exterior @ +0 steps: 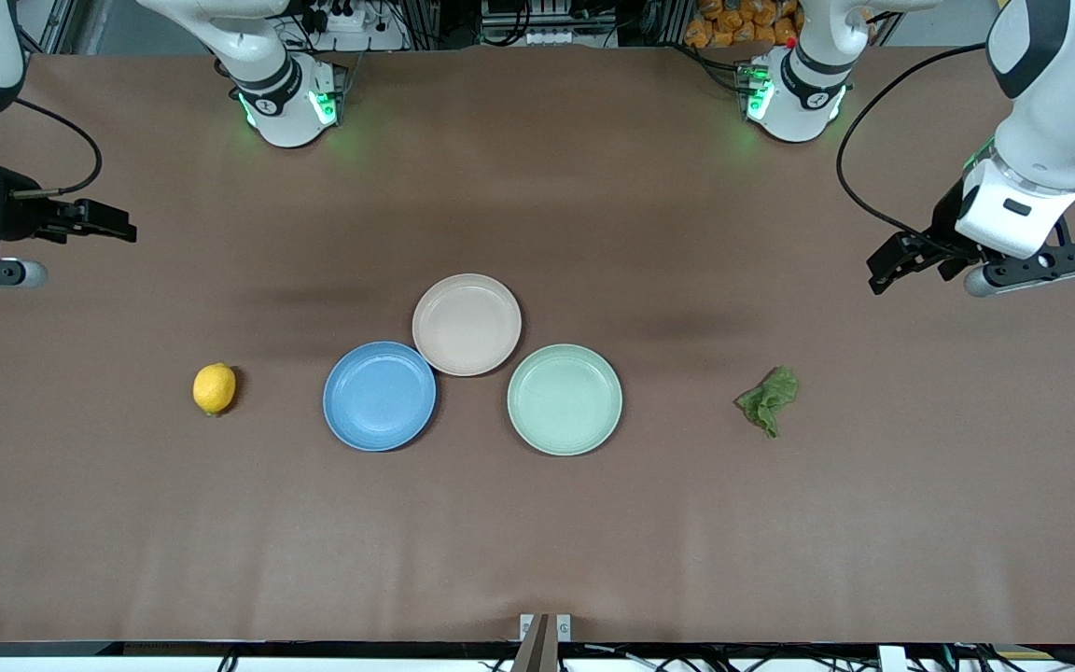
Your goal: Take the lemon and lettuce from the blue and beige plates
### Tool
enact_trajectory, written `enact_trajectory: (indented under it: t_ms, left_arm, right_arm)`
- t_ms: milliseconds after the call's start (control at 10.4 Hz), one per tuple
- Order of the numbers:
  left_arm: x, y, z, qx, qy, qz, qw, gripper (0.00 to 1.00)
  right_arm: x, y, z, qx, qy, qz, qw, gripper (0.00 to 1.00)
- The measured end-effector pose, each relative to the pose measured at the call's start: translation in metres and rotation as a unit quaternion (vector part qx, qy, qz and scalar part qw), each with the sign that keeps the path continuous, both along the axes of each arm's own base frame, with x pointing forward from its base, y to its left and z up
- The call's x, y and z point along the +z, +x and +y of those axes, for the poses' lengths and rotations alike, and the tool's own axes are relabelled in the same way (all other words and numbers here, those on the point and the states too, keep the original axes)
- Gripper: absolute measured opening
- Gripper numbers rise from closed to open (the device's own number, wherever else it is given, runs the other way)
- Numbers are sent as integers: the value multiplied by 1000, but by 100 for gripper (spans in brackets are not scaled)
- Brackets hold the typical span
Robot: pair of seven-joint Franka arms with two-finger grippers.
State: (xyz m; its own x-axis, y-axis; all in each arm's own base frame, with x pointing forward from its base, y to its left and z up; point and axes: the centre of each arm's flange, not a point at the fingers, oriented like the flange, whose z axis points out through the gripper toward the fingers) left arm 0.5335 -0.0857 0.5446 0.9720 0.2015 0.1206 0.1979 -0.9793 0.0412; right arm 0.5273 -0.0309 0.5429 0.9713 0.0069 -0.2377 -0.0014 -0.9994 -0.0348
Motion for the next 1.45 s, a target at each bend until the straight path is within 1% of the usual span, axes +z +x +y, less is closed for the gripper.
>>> enact_trajectory:
  t_ms: [193,386,482,579,772,1061,1158,1351,1447]
  left_arm:
    - [9,4,-3,-1,1,-7,1000,100]
    - [11,11,2,-2,2,-8,1000,100]
    - [11,13,2,-12,4,-6,1000,100]
    - [13,13,2,-21,5,-3,1000,100]
    - [22,13,-1,-27,6,-3,1000,100]
    - [50,20,-7,-53,10,19,998,100]
    - [55,23,-7,-56,10,19,998,100]
    - [62,24,-8,-59,10,20,998,100]
    - [66,23,-10,-63,10,21,998,100]
  right_arm:
    - [16,10,13,9,9,-19,1000,100]
    - [32,24,16,13,8,-30,999,100]
    - [39,28,17,13,4,-35,999,100]
    - [44,31,14,5,-8,-39,999,100]
    - [59,29,4,-5,-44,-39,998,100]
    - [71,29,3,-13,-50,-53,997,100]
    - [73,31,3,-15,-50,-63,997,100]
    - [74,36,1,-16,-51,-94,994,100]
    - [73,35,1,-16,-51,-107,993,100]
